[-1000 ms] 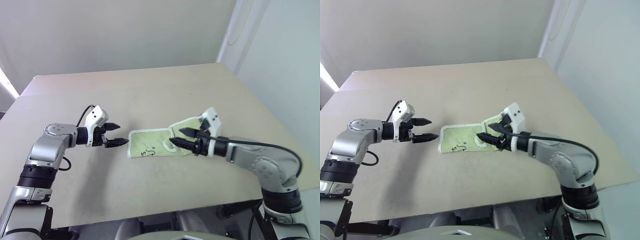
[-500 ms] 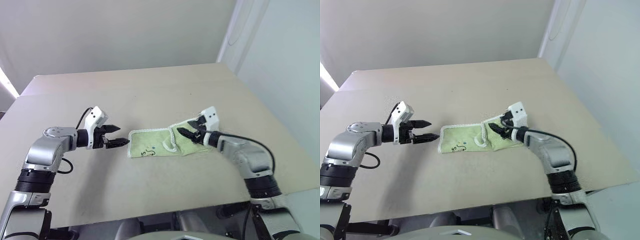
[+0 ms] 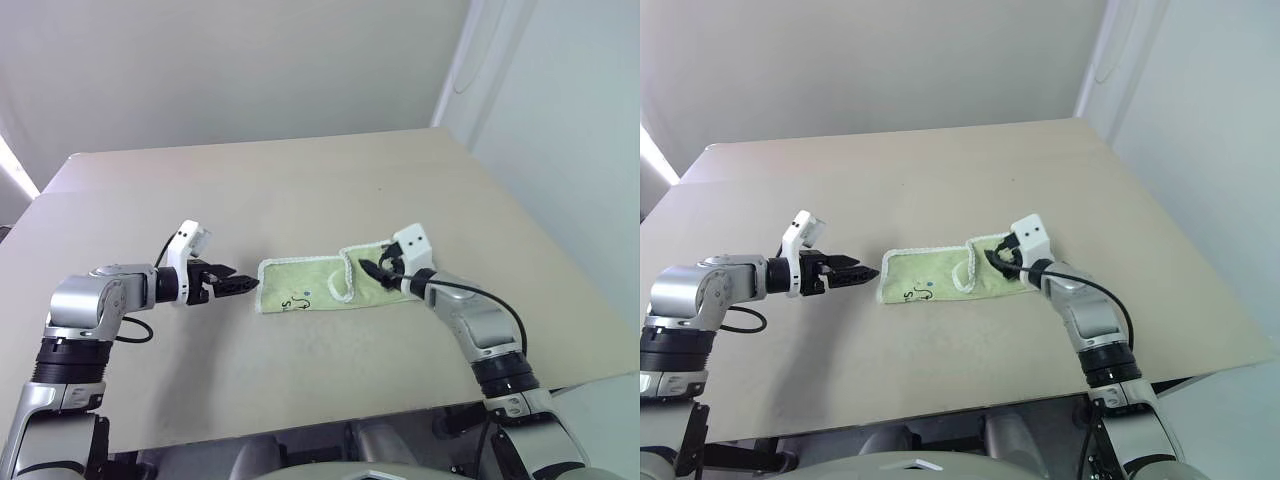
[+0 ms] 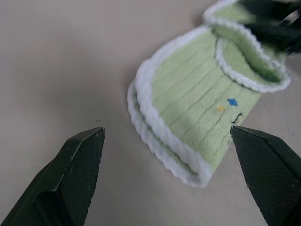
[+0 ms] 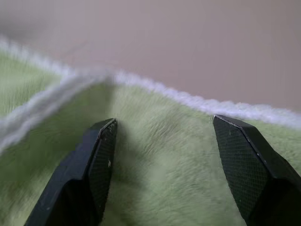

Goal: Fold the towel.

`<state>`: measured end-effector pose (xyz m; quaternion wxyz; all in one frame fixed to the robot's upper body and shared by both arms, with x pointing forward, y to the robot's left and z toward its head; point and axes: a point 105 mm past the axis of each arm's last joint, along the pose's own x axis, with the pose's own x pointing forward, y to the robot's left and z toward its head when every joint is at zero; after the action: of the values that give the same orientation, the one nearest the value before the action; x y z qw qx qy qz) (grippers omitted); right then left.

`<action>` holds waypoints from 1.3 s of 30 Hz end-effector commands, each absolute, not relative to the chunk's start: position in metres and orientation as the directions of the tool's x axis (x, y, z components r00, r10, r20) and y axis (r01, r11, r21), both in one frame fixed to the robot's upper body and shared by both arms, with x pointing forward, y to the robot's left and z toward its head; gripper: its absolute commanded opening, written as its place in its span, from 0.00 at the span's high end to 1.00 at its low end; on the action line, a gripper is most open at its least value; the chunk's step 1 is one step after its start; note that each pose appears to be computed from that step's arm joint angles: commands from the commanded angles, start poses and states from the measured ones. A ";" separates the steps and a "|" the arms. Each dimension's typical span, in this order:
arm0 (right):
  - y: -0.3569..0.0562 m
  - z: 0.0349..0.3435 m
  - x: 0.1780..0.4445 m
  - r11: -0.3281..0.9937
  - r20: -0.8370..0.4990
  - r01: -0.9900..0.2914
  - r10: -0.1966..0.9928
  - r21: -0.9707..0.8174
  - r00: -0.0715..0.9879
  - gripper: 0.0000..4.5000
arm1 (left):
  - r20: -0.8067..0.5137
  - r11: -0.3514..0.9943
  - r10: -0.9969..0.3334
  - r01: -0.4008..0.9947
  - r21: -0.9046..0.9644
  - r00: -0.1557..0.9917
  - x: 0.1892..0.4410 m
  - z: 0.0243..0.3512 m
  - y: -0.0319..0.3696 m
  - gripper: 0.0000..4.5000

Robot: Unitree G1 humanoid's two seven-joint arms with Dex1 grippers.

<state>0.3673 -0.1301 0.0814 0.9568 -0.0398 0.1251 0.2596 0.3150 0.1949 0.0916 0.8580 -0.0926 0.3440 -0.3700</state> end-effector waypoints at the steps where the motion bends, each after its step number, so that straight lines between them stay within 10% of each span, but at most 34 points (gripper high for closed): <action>1: -0.122 0.127 0.370 0.853 -0.131 -0.521 0.517 0.008 0.846 0.25 | -0.498 0.693 -0.721 0.526 -0.494 0.482 0.322 0.103 0.191 0.00; 20: -0.113 0.153 0.344 0.821 -0.136 -0.560 0.571 0.116 0.809 0.25 | -0.663 0.724 -0.684 0.391 -0.569 0.303 0.319 0.064 0.152 0.00; 34: -0.117 0.149 0.343 0.843 -0.139 -0.525 0.538 0.120 0.831 0.23 | -0.601 0.659 -0.744 0.473 -0.585 0.292 0.321 0.074 0.139 0.99; 39: -0.118 0.150 0.342 0.843 -0.130 -0.522 0.536 0.130 0.834 0.23 | -0.600 0.672 -0.734 0.467 -0.574 0.319 0.325 0.083 0.154 0.99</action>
<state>0.3434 -0.1207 0.1297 0.9545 0.0441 0.1209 0.2691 0.3184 0.1502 0.0668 0.7875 -0.1534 0.4689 -0.3693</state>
